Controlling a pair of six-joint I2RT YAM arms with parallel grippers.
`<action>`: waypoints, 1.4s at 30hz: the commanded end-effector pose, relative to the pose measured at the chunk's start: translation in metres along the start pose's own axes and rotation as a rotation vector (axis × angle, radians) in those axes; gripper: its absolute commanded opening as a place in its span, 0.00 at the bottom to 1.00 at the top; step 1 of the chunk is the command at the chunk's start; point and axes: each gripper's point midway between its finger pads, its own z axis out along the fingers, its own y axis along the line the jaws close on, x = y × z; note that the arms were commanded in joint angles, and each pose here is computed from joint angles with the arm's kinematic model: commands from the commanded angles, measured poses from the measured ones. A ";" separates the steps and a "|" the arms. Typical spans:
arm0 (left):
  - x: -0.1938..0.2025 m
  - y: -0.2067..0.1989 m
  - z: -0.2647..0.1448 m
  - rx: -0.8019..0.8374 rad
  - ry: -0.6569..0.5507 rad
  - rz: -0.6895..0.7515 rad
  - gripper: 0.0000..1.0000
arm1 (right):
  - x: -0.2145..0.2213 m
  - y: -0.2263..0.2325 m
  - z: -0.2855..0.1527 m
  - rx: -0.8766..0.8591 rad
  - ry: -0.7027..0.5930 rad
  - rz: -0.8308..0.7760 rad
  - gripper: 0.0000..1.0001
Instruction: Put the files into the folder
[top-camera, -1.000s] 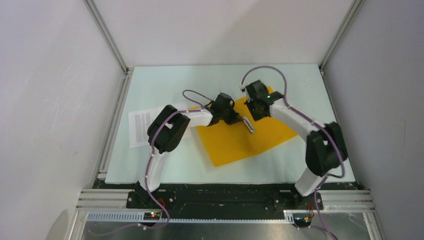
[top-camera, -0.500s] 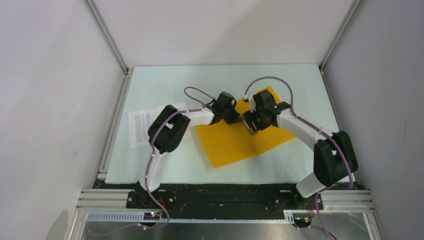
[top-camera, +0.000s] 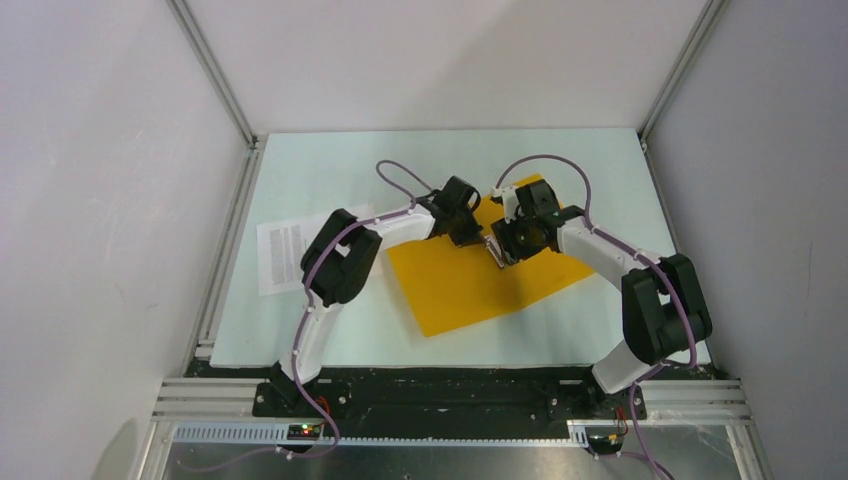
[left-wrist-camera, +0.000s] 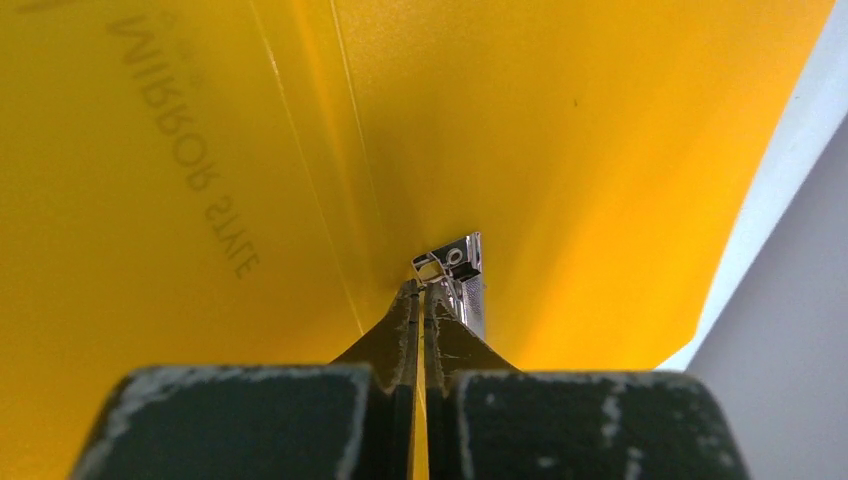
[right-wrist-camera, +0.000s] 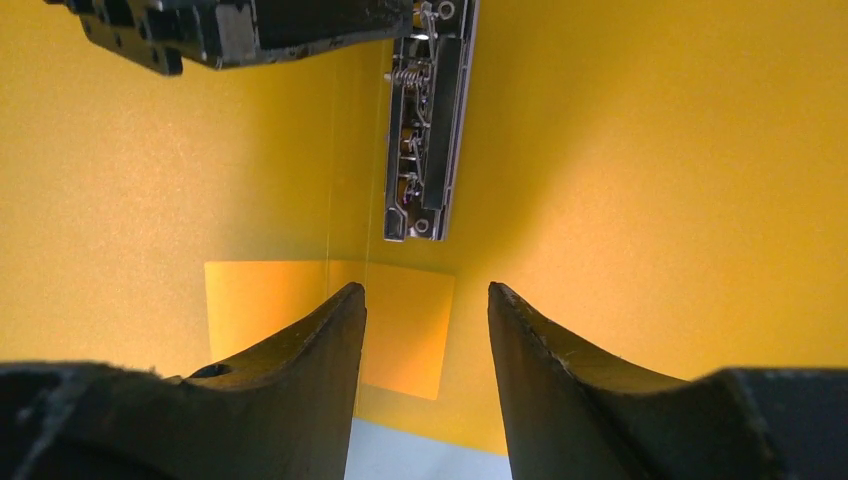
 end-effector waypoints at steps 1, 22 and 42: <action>-0.001 0.063 -0.017 -0.251 -0.004 0.136 0.00 | -0.023 0.006 0.004 -0.023 -0.075 0.002 0.53; -0.012 0.044 -0.012 -0.194 -0.023 0.131 0.42 | -0.017 0.035 0.023 -0.149 -0.017 0.106 0.54; -0.008 0.040 -0.008 -0.175 -0.001 0.067 0.03 | -0.051 0.058 0.019 -0.107 -0.138 -0.127 0.41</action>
